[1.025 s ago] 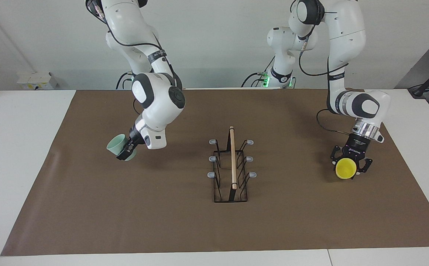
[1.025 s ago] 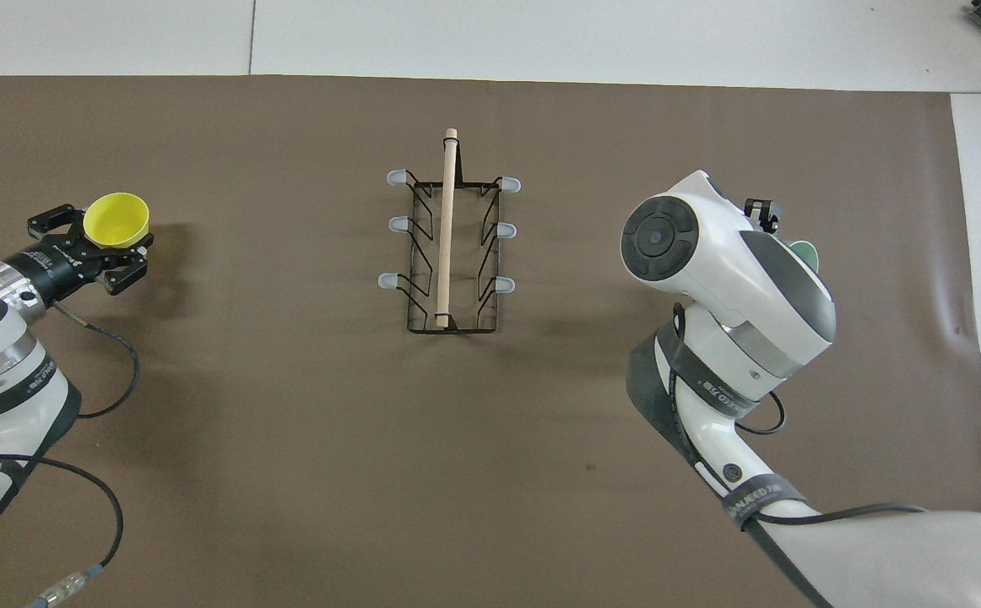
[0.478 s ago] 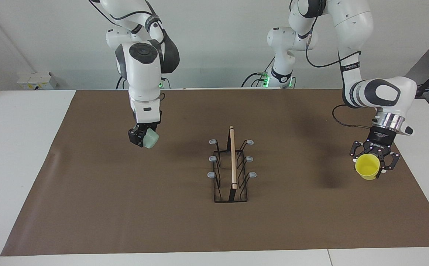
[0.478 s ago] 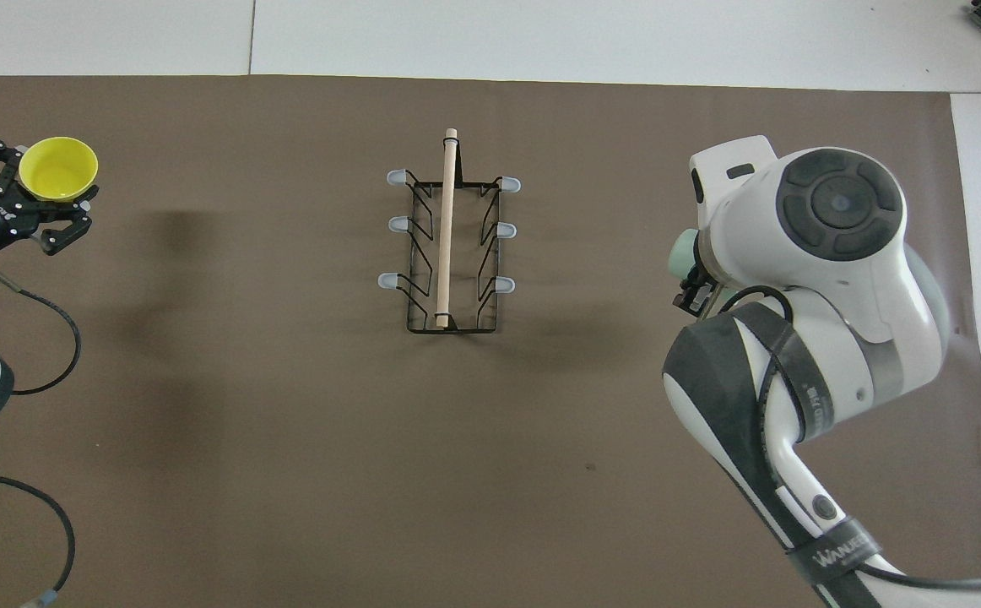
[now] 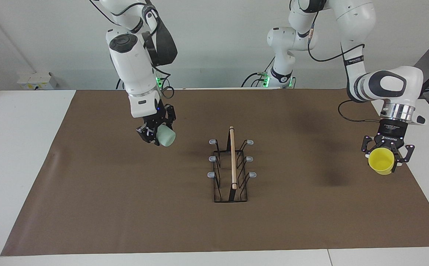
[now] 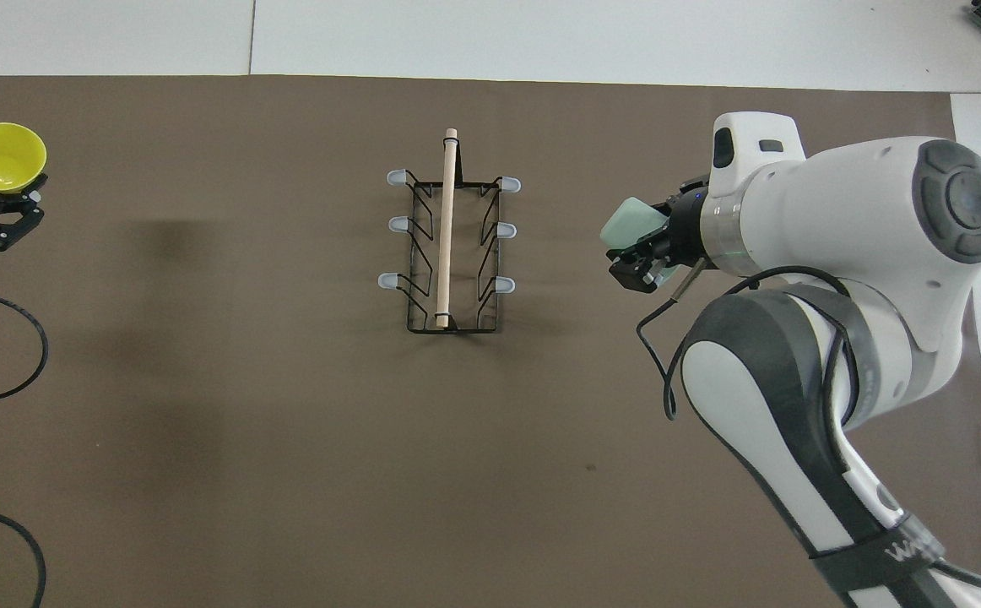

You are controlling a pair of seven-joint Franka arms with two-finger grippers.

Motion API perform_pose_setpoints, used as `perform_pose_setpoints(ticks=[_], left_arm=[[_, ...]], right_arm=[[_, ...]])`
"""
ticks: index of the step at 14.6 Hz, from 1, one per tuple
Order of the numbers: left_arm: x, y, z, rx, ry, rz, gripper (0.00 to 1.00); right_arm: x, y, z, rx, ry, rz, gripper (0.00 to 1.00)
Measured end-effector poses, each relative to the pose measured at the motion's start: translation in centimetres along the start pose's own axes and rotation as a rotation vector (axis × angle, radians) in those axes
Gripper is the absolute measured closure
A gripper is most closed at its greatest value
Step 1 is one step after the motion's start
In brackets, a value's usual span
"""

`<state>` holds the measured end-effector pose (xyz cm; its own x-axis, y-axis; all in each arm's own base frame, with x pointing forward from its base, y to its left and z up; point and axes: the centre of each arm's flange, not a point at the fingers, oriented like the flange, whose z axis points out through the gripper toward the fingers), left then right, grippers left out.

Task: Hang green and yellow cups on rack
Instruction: 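Lift the green cup with the right gripper toward the rack, then hang the green cup on a rack peg while the left gripper brings the yellow cup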

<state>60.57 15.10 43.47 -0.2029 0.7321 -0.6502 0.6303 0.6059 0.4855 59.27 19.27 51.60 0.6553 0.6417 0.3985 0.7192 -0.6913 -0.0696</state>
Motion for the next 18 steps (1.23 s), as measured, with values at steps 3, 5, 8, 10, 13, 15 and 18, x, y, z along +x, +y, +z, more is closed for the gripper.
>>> perform_pose_setpoints(ticks=[3,5,8,10,13,15,18], left_arm=[[-1.2,0.5,-2.1,-0.004,-0.007,0.049,0.30],[-2.2,1.0,-3.3,0.002,0.002,0.112,0.30],[-3.6,1.6,-4.9,-0.002,0.002,0.172,0.30],[-4.3,1.9,-5.7,0.002,0.011,0.220,0.30],[-6.2,2.1,-6.9,0.020,0.022,0.321,0.30],[-8.1,2.0,-7.7,0.023,0.013,0.379,0.30],[-11.2,1.4,-8.4,0.050,0.018,0.502,0.30]], right_arm=[[0.7,-0.5,0.5,0.053,0.171,0.076,0.31],[0.4,-1.3,1.3,0.105,0.292,0.107,0.31],[-1.1,-2.4,2.2,0.167,0.472,0.150,0.31],[-2.3,-3.5,2.9,0.176,0.575,0.175,0.31],[-4.1,-4.9,4.7,0.179,0.681,0.181,0.31],[-5.5,-5.2,6.1,0.174,0.733,0.190,0.31],[-6.5,-6.5,7.8,0.187,0.789,0.238,0.31]])
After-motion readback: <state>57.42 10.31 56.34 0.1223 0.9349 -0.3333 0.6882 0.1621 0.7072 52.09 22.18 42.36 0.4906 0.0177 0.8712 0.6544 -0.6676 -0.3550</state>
